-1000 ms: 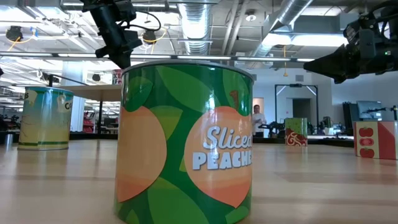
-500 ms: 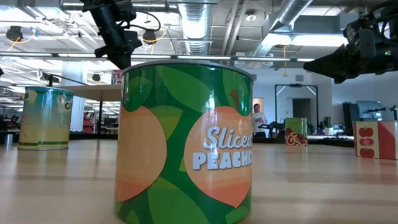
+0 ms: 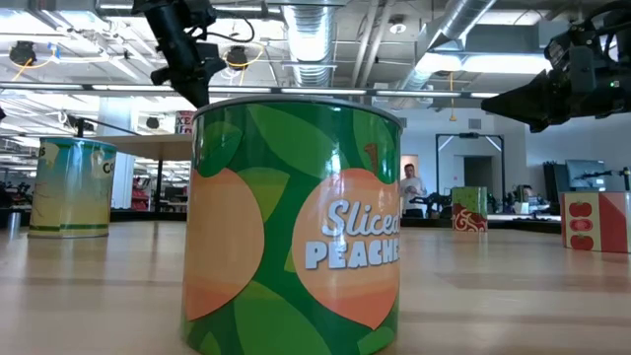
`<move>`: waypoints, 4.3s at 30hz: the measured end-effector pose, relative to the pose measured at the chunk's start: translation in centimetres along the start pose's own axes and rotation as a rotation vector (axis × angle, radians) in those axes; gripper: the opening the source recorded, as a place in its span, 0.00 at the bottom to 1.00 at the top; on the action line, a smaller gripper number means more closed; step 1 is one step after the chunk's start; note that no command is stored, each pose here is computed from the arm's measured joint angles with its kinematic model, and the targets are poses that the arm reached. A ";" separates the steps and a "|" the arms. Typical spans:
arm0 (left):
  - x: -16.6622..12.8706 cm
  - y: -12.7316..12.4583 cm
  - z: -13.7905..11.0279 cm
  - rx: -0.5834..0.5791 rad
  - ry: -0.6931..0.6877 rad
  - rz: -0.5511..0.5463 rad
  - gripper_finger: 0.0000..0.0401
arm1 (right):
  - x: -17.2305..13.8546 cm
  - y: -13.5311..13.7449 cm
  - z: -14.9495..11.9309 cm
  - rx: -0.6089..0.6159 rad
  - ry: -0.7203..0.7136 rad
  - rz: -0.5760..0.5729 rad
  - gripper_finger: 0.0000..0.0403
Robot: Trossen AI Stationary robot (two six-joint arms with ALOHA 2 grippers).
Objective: Pick and place cans onto a shelf
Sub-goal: Put the canned carrots on the shelf
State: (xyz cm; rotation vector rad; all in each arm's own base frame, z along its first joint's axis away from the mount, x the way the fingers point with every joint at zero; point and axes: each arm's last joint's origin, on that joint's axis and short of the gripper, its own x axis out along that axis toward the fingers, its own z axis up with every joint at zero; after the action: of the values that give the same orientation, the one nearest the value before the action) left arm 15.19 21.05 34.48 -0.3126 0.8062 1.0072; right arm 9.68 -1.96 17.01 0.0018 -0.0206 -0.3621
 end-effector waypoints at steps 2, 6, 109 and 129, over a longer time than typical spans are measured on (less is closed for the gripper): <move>-0.6 0.1 0.5 -0.003 -0.019 0.001 0.16 | 0.0 0.0 0.0 0.000 0.000 0.000 0.12; -1.8 0.1 1.4 -0.003 -0.051 -0.012 0.20 | 0.0 0.0 0.0 0.000 0.000 0.000 0.12; -9.7 -18.7 -24.4 0.645 0.310 -0.302 0.15 | 0.0 0.0 0.0 0.000 0.000 0.000 0.12; -8.7 -20.0 -25.3 0.738 0.335 -0.241 0.24 | 0.0 0.0 0.0 0.000 0.000 0.000 0.12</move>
State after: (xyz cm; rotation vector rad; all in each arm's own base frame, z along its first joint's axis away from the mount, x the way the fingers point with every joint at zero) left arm 18.17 -9.51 21.21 0.0652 1.3472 0.3842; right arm 9.68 -1.96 17.01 0.0019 -0.0210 -0.3620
